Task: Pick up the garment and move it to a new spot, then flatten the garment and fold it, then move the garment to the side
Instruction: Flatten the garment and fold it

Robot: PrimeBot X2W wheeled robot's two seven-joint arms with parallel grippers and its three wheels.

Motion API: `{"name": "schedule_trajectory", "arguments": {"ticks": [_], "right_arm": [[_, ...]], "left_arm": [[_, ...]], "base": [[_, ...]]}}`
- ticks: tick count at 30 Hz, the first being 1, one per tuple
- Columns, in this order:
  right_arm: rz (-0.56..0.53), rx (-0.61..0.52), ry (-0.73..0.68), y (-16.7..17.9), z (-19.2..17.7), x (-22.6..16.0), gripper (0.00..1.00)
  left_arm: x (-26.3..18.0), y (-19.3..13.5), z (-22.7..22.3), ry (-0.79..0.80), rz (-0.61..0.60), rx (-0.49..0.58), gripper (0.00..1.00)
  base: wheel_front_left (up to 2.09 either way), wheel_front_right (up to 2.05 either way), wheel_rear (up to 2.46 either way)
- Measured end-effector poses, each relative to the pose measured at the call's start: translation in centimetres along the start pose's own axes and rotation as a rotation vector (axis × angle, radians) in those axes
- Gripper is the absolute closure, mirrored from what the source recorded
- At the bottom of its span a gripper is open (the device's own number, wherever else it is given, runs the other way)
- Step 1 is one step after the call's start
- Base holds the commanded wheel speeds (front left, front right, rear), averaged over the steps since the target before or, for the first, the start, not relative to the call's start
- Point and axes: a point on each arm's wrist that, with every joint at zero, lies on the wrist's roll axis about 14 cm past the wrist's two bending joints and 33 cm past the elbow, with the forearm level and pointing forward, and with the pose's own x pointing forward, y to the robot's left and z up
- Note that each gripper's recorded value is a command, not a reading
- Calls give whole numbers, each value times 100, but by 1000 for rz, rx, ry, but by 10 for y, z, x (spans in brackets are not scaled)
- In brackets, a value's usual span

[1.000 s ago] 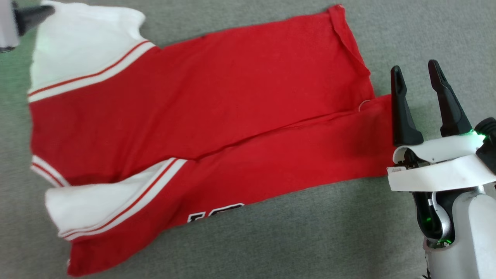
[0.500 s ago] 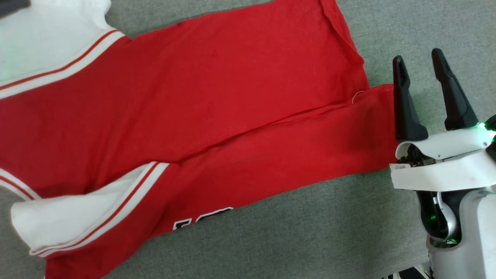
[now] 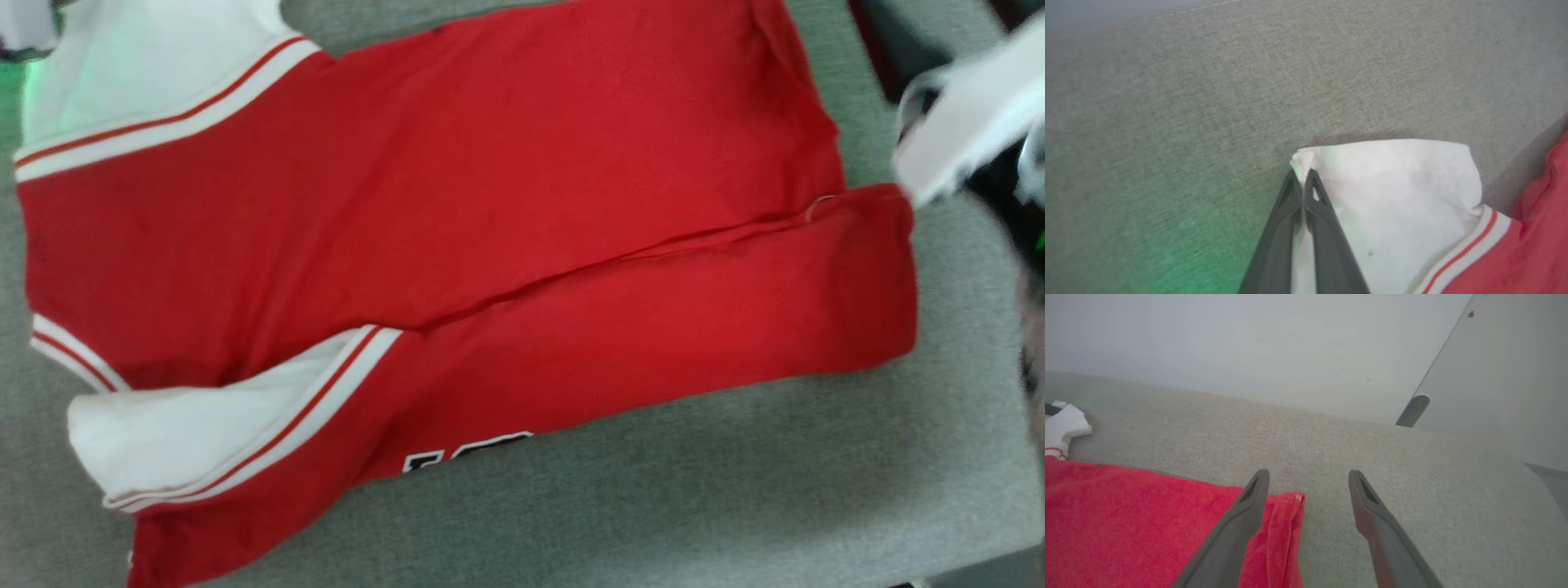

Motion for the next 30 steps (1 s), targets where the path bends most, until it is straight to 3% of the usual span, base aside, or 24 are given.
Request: {"name": "schedule_trajectory", "arguments": {"ticks": [2,7,13,15,16,17,19,30], "right_arm": [[15,-6,74,-2,3,16,0],[89,53,433,8,-44,36,0],[125,40,669,14,-76,44,0],[133,39,689,14,-77,47,0],[141,31,698,16,-78,49,17],[145,28,694,17,-79,50,54],[146,35,657,18,-76,57,100],[155,-31,519,22,-60,58,100]], "left_arm": [[0,-3,2,-19,-16,-6,100],[-1,-1,0,-24,-17,-4,100],[-1,2,-3,-29,-23,-9,100],[0,3,-4,-32,-27,-12,100],[-1,3,-5,-35,-29,-13,100],[-1,3,-5,-40,-31,-14,100],[-1,2,-5,-48,-37,-18,100],[-28,-21,3,-166,-73,20,100]], "base": [[0,0,0],[0,0,0],[0,0,0],[0,0,0],[0,0,0],[0,0,0],[0,0,0],[0,0,0]]}}
